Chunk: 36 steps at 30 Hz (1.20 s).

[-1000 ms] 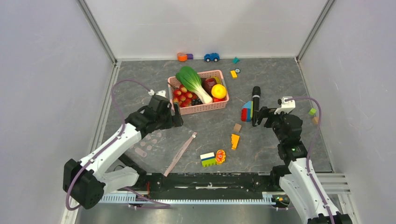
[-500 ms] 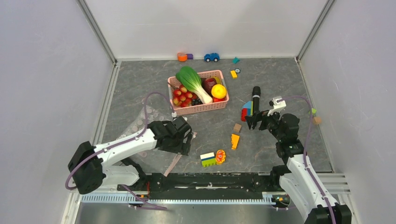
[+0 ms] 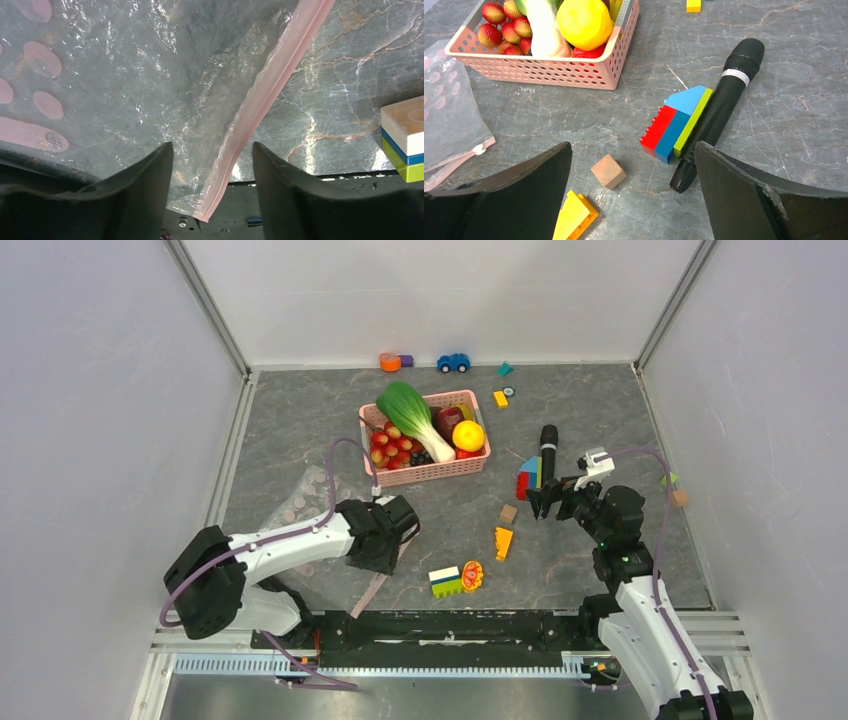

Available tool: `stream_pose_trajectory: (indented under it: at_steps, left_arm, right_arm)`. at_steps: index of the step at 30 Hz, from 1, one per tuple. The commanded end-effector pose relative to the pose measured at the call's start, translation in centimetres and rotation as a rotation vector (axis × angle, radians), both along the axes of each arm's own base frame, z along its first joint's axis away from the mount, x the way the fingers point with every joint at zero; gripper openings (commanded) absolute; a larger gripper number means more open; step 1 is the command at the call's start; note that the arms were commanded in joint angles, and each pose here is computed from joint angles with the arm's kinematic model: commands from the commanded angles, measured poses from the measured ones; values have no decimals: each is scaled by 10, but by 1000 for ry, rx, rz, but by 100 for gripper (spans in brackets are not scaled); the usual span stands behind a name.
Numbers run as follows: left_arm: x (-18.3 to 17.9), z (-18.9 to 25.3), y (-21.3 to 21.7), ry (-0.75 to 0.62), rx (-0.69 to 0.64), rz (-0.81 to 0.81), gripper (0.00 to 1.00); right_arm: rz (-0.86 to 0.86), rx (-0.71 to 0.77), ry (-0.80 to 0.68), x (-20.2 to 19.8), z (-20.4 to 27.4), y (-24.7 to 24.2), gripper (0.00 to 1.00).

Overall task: Place the food in the zip-top bag and seal the zipper
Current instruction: Pick up the zipper food storage bag at the center of the board.

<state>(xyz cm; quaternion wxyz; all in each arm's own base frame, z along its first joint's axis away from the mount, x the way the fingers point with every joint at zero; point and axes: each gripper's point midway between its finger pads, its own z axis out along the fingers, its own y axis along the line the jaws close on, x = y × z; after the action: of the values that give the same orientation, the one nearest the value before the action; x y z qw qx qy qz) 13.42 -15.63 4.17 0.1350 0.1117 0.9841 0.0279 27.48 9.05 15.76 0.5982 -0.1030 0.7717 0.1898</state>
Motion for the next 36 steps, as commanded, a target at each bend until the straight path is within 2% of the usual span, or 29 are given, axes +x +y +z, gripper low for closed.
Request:
stream_pose_trajectory:
  at_steps: [1,2,5,6,7,8,13,22,30,36]
  left_arm:
    - [13,-1,-15,-42,-27,-7,54]
    - [14,-2,-18,-40,-34,-16,48]
    - [19,1,-20,-54,-29,-30,9]
    - [21,3,-19,-66,-22,-31,2]
    - [22,6,-24,-80,-59,75,2]
    - [25,11,-21,-95,-38,-24,2]
    - [33,38,-31,-174,-137,-8,2]
    - [43,110,-55,-303,-377,-3,2]
    - [58,127,-65,-353,-390,6,2]
    - [59,142,-69,-377,-429,7,2]
  right_arm:
    - [21,-21,-20,3,18,2,98]
    - [17,-22,-17,4,17,1,98]
    - [16,-21,-10,4,15,1,98]
    - [19,-18,-10,4,15,2,98]
    - [24,-15,-11,3,16,3,98]
    - [29,-9,-13,3,16,4,98]
    - [39,25,-6,4,13,8,98]
    - [269,160,-108,-18,27,64,98]
    - [423,179,-103,-40,44,154,98]
    - [378,172,-121,-40,65,203,98]
